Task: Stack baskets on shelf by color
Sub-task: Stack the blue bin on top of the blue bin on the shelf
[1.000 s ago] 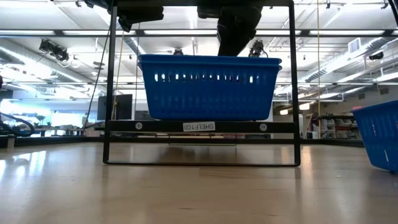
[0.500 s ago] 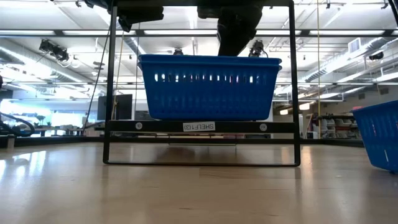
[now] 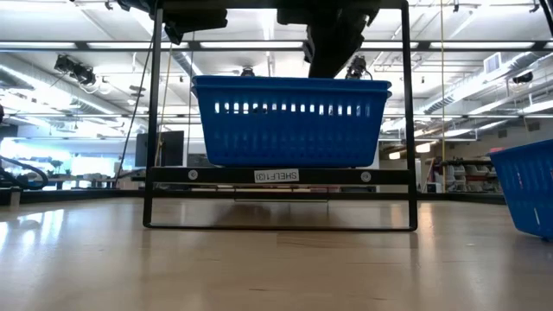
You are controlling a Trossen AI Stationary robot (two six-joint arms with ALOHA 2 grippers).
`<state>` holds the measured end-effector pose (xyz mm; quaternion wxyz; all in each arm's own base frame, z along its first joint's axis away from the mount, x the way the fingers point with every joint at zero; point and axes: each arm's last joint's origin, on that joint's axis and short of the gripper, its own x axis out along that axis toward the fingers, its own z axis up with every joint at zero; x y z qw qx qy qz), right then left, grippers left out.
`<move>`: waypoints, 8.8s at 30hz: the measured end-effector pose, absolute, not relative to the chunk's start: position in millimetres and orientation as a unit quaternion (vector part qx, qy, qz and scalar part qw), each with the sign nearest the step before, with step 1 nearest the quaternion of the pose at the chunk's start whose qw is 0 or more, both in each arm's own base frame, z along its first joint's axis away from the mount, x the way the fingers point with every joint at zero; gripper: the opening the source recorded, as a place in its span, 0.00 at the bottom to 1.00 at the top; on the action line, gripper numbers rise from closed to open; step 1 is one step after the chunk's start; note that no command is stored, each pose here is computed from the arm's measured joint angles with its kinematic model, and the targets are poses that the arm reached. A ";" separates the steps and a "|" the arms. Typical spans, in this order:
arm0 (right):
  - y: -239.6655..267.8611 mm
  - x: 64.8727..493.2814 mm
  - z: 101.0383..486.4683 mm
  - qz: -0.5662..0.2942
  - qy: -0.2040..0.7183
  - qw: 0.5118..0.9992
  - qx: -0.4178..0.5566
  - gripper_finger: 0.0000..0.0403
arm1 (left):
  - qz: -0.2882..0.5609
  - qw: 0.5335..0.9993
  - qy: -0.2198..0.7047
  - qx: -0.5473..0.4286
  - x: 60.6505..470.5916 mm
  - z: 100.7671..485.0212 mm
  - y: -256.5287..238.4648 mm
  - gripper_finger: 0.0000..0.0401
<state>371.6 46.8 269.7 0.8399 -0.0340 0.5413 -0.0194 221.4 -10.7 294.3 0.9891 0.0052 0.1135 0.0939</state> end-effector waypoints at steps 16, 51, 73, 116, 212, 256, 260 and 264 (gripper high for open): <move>69.8 294.4 312.7 -0.147 0.672 0.722 0.070 0.10 | 0.094 0.989 0.114 0.005 221.3 294.2 -10.7 0.29; 224.2 201.3 212.0 -0.043 0.648 0.733 0.202 0.29 | 0.095 0.987 0.129 0.004 220.6 291.3 -10.6 0.29; 227.8 191.3 208.3 0.149 0.612 0.771 -0.094 0.29 | 0.094 0.987 0.130 0.004 220.6 291.2 -10.6 0.29; 214.2 197.5 177.8 0.117 0.569 0.806 -0.113 0.29 | 0.095 0.987 0.132 0.005 220.5 290.8 -10.5 0.29; 184.7 183.3 189.1 0.026 0.682 0.726 0.078 0.04 | 0.094 0.987 0.134 0.009 220.4 290.5 -10.5 0.29; 119.9 244.4 295.0 0.008 0.353 0.936 0.002 0.06 | 0.093 0.986 0.134 0.017 220.4 290.6 -10.5 0.29; 123.1 262.0 286.7 0.017 0.377 0.926 0.007 0.05 | 0.093 0.986 0.134 0.017 220.4 290.6 -10.5 0.29; 126.7 275.2 287.8 0.033 0.384 0.923 0.003 0.06 | 0.093 0.986 0.134 0.017 220.4 290.6 -10.5 0.29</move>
